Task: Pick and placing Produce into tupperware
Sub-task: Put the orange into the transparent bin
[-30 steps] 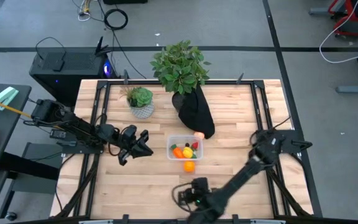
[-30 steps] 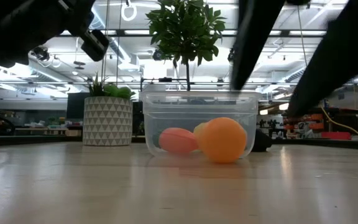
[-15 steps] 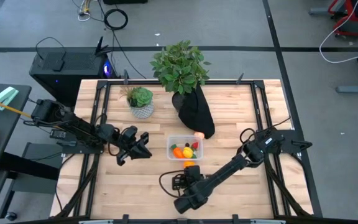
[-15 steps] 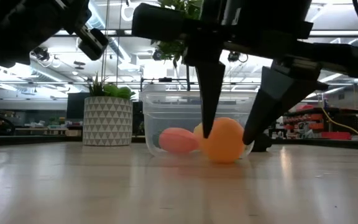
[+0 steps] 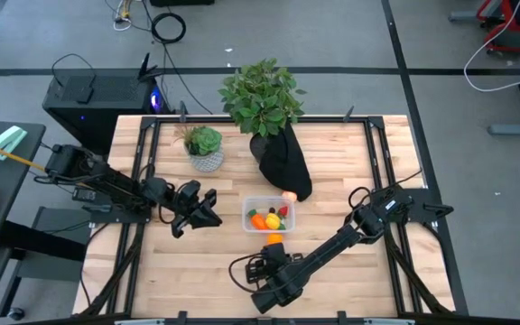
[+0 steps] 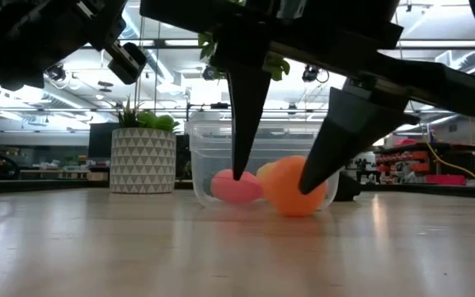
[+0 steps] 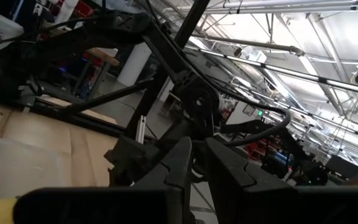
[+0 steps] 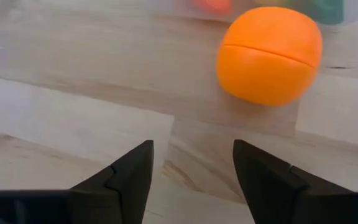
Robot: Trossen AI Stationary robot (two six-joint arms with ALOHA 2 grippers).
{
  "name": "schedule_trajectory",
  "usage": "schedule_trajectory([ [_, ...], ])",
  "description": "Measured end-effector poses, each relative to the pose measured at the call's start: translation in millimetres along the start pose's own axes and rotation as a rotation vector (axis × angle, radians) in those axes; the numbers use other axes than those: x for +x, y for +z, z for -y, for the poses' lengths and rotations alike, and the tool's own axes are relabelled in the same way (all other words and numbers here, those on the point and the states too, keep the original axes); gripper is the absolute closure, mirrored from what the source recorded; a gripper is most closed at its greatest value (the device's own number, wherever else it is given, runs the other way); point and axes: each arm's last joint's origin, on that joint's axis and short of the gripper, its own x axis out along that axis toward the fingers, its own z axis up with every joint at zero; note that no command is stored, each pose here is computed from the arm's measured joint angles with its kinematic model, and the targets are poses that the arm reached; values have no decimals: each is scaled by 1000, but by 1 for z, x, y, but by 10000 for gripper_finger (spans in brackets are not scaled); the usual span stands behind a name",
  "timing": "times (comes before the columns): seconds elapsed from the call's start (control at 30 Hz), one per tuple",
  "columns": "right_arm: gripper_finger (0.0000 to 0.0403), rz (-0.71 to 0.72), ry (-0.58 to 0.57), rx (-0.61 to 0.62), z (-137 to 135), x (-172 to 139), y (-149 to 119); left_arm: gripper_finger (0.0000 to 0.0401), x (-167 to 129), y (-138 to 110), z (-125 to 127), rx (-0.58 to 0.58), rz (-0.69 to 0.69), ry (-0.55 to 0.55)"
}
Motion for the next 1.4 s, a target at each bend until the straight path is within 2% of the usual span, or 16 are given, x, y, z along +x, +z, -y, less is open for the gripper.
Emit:
schedule_trajectory([
  [0.17, 157, -3, -31, 56, 2, 1, 2, 349, 0, 0, 0, 2, 0, 0],
  [0.37, 167, 39, -107, 82, 10, 0, 6, 348, 0, 0, 0, -1, -1, 1],
  [0.73, 171, 50, -128, 98, 10, 3, 11, 349, 0, -1, 1, -93, -29, -34],
  [1.4, 171, -1, -199, -8, 3, 19, 35, 348, 0, -1, 1, -131, -36, -43],
])
